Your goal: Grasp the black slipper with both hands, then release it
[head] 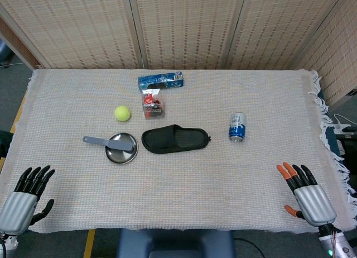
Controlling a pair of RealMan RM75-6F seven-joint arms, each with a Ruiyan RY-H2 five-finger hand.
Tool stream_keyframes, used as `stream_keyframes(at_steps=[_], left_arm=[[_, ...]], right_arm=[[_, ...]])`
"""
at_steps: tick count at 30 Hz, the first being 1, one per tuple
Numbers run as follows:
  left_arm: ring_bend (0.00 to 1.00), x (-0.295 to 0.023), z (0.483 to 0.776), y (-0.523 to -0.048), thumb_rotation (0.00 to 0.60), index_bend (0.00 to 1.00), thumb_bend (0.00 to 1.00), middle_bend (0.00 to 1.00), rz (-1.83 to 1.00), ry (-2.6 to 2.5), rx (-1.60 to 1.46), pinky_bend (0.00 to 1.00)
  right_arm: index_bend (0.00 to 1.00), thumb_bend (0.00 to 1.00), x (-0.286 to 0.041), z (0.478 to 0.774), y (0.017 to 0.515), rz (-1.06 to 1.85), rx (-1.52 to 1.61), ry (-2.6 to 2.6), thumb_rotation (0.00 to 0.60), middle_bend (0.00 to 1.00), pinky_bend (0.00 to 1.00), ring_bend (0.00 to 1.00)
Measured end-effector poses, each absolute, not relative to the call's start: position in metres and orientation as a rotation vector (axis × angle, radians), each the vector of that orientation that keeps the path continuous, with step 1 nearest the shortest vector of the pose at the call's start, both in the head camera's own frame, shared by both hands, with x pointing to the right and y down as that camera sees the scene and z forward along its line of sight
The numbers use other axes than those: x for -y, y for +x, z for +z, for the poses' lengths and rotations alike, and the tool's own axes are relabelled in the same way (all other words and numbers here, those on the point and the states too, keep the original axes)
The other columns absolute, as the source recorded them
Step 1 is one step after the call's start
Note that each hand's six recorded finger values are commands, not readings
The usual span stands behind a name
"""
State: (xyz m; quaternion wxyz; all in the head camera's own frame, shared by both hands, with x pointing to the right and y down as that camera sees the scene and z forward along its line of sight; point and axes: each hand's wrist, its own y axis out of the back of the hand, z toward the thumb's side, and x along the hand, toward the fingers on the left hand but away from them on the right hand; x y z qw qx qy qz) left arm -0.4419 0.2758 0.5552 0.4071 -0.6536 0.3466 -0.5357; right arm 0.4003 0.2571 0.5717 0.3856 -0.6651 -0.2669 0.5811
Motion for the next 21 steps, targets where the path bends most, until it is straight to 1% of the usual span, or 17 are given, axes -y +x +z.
stream_keyframes(at_steps=[3,4,6,7,9,10,11,12,13,14,16,18,19,21], left_arm=[[0.00,-0.276,0.556,-0.441,0.600,0.00,0.39,0.00,-1.353,-1.651,-0.872,0.05],[0.00,-0.275,0.557,-0.441,0.600,0.00,0.39,0.00,-1.353,-1.654,-0.870,0.08],[0.00,-0.274,0.561,-0.438,0.600,0.00,0.39,0.00,-1.351,-1.669,-0.864,0.16],[0.00,-0.272,0.564,-0.436,0.600,0.00,0.39,0.00,-1.347,-1.677,-0.860,0.22],[0.01,-0.267,0.571,-0.432,0.600,0.00,0.39,0.00,-1.342,-1.698,-0.845,0.28],[0.01,-0.265,0.574,-0.431,0.600,0.00,0.39,0.00,-1.341,-1.706,-0.838,0.30],[0.05,-0.262,0.578,-0.429,0.600,0.00,0.39,0.00,-1.341,-1.716,-0.830,0.35],[0.09,-0.260,0.580,-0.428,0.600,0.01,0.39,0.01,-1.343,-1.722,-0.824,0.40],[0.18,-0.258,0.583,-0.427,0.600,0.02,0.39,0.03,-1.347,-1.727,-0.817,0.50],[0.27,-0.252,0.589,-0.425,0.600,0.04,0.39,0.06,-1.350,-1.731,-0.803,0.61],[0.50,-0.237,0.602,-0.416,0.600,0.09,0.39,0.15,-1.347,-1.737,-0.770,0.83],[0.63,-0.219,0.621,-0.400,0.600,0.11,0.39,0.17,-1.340,-1.744,-0.723,0.94],[0.68,-0.212,0.629,-0.392,0.600,0.12,0.39,0.15,-1.341,-1.749,-0.703,0.98],[0.73,-0.200,0.647,-0.378,0.600,0.13,0.39,0.14,-1.356,-1.763,-0.661,1.00]], right_arm=[[0.00,0.05,-0.258,0.574,0.400,1.486,0.673,-1.702,0.600,0.00,0.00,0.00],[0.00,0.05,-0.258,0.574,0.400,1.487,0.672,-1.701,0.600,0.00,0.00,0.00],[0.00,0.05,-0.258,0.575,0.401,1.493,0.669,-1.695,0.600,0.00,0.00,0.00],[0.00,0.05,-0.257,0.576,0.402,1.497,0.669,-1.690,0.600,0.00,0.00,0.00],[0.00,0.05,-0.257,0.577,0.403,1.505,0.665,-1.677,0.600,0.00,0.00,0.00],[0.00,0.05,-0.256,0.577,0.404,1.507,0.664,-1.673,0.600,0.00,0.00,0.00],[0.00,0.05,-0.256,0.578,0.404,1.508,0.664,-1.672,0.600,0.00,0.00,0.00],[0.00,0.05,-0.256,0.578,0.404,1.508,0.663,-1.671,0.600,0.00,0.00,0.00],[0.00,0.05,-0.256,0.579,0.404,1.510,0.661,-1.667,0.600,0.00,0.00,0.00],[0.00,0.05,-0.256,0.580,0.404,1.515,0.654,-1.663,0.600,0.00,0.00,0.00],[0.00,0.05,-0.257,0.587,0.406,1.538,0.635,-1.656,0.600,0.00,0.00,0.00],[0.00,0.05,-0.257,0.594,0.407,1.561,0.623,-1.652,0.600,0.00,0.00,0.00],[0.00,0.05,-0.256,0.596,0.408,1.567,0.620,-1.653,0.600,0.00,0.00,0.00],[0.00,0.05,-0.255,0.598,0.408,1.574,0.620,-1.654,0.600,0.00,0.00,0.00]])
